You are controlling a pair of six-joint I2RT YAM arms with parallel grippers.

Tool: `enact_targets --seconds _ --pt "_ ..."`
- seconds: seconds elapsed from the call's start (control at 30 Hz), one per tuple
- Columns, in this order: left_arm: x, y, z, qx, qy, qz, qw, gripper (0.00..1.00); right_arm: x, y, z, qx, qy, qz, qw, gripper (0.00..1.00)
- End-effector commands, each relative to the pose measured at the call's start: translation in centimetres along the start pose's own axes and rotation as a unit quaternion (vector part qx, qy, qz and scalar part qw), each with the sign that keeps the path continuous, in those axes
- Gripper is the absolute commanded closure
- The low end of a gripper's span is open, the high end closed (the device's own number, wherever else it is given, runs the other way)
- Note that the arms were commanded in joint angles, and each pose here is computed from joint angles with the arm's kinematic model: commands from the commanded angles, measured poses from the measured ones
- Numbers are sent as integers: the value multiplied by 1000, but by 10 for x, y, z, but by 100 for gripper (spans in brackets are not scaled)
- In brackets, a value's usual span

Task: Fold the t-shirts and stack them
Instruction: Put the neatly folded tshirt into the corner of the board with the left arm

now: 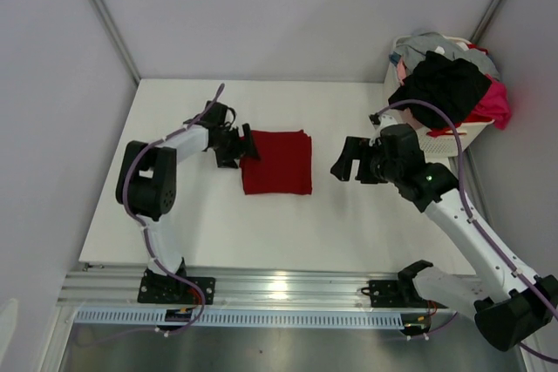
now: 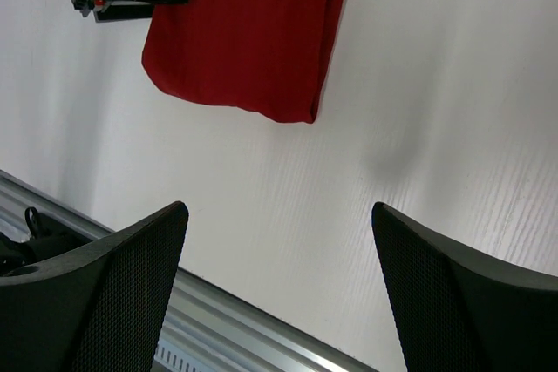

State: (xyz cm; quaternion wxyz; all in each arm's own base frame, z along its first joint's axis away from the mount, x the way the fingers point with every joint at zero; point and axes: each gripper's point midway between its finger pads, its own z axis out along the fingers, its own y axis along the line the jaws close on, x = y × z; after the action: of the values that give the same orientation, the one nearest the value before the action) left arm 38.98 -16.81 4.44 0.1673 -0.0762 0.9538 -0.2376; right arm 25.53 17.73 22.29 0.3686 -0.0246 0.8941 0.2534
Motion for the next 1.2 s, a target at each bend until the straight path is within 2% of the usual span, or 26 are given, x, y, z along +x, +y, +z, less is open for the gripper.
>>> enact_targets --seconds 0.0,0.1,0.2,0.23,0.3,0.37,0.43,0.6,0.7,0.8,1.0,1.03,1.07,1.1,1.17 --pt "6 3 11 10 8 -19 1000 11 -9 3 -17 0 -23 1 1000 10" --pt "10 6 17 13 8 -25 1000 13 -8 0 -21 5 -25 3 1000 10" --pt "12 6 22 20 11 -28 999 28 -7 0 -24 7 -25 6 1000 11" --pt "11 5 22 23 9 -28 999 49 -8 0 -25 6 -28 6 1000 12" --pt "10 5 22 21 5 -28 999 69 -9 1 -27 5 -31 8 999 12" --pt "9 5 22 20 7 -27 999 75 -9 0 -29 7 -34 10 999 12" --pt "8 5 22 20 5 -25 999 97 -9 -1 -30 11 -35 13 999 13" --pt "-1 8 14 22 7 -5 1000 100 -11 0 -36 11 -43 15 999 13" --pt "-20 5 -5 36 -4 6 999 100 -12 -1 -38 16 -42 14 999 13" --pt "-70 3 -33 25 -49 35 998 100 -18 0 -40 19 -48 7 999 13" --pt "-134 65 -63 -18 -88 15 996 100 -25 -8 -29 39 -42 -10 998 12" --pt "-168 70 -86 -25 -128 32 991 100 -26 -10 -25 43 -39 -10 998 12" --pt "-163 94 -73 -53 -99 18 993 100 -25 -12 -22 48 -36 -9 998 12" --pt "-196 99 -96 -65 -138 32 988 99 -25 -15 -19 52 -35 -8 998 11" --pt "-199 135 -82 -105 -120 15 987 100 -22 -24 -12 62 -30 -2 998 11"
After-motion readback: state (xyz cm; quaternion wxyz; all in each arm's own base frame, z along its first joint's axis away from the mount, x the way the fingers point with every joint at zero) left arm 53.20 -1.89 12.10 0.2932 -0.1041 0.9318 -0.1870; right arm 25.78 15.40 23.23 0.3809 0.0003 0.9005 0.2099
